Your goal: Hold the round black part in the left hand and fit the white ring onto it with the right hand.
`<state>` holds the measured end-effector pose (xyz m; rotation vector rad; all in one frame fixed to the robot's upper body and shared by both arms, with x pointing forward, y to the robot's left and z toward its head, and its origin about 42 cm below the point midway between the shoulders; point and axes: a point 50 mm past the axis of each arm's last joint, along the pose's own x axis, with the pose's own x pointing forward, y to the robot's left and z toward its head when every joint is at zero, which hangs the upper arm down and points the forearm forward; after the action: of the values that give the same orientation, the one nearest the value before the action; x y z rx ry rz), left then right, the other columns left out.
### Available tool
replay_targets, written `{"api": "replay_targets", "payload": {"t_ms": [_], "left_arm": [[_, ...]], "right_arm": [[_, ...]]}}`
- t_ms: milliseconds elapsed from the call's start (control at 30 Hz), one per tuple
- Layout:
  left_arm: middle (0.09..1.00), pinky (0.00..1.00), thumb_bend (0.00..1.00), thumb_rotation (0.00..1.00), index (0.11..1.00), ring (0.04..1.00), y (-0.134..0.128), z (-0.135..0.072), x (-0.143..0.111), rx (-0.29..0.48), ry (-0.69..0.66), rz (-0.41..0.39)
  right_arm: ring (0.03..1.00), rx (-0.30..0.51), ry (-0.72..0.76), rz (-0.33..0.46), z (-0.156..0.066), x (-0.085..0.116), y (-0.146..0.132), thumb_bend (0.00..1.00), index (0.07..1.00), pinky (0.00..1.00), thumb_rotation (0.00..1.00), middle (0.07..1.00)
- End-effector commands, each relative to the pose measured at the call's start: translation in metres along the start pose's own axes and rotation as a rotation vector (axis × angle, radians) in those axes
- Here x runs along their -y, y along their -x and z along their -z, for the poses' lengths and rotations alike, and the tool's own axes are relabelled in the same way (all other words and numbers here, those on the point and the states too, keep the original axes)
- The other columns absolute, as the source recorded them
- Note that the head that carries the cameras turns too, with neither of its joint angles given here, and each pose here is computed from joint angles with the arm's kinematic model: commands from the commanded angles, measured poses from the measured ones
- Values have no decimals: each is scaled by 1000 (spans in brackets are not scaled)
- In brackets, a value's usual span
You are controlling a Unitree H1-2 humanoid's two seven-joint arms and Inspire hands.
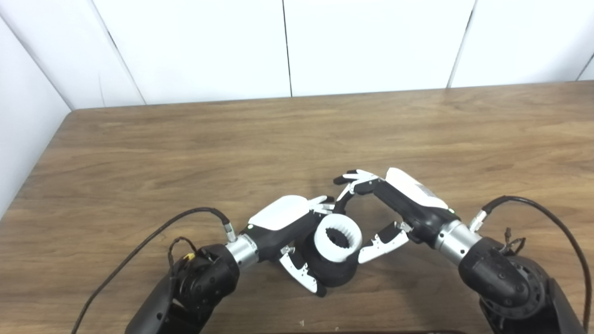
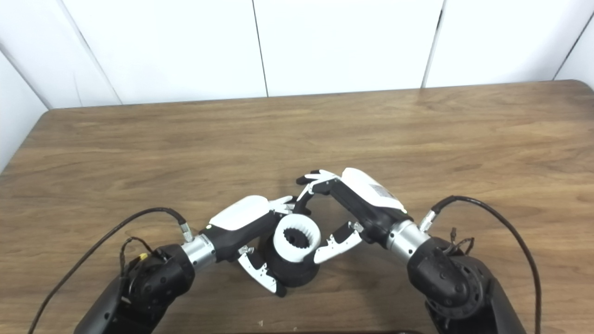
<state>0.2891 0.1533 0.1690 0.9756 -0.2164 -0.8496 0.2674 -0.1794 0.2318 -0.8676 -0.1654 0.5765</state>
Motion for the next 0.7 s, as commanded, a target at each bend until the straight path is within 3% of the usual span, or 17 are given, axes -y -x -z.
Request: {"api": "replay_targets", "payload": {"t_ms": [0,667], "left_arm": [[904,932,868,194,645,986,0,3,-4,-19,-8,15],[906,907,870,182,647,981,-4,1,-3,-19,0,13]], "right_arm": [[949,43,37,25,-8,5,-1,525,489,831,149,869],[952,70,63,27,-14,3,-6,525,489,859,146,864]]}}
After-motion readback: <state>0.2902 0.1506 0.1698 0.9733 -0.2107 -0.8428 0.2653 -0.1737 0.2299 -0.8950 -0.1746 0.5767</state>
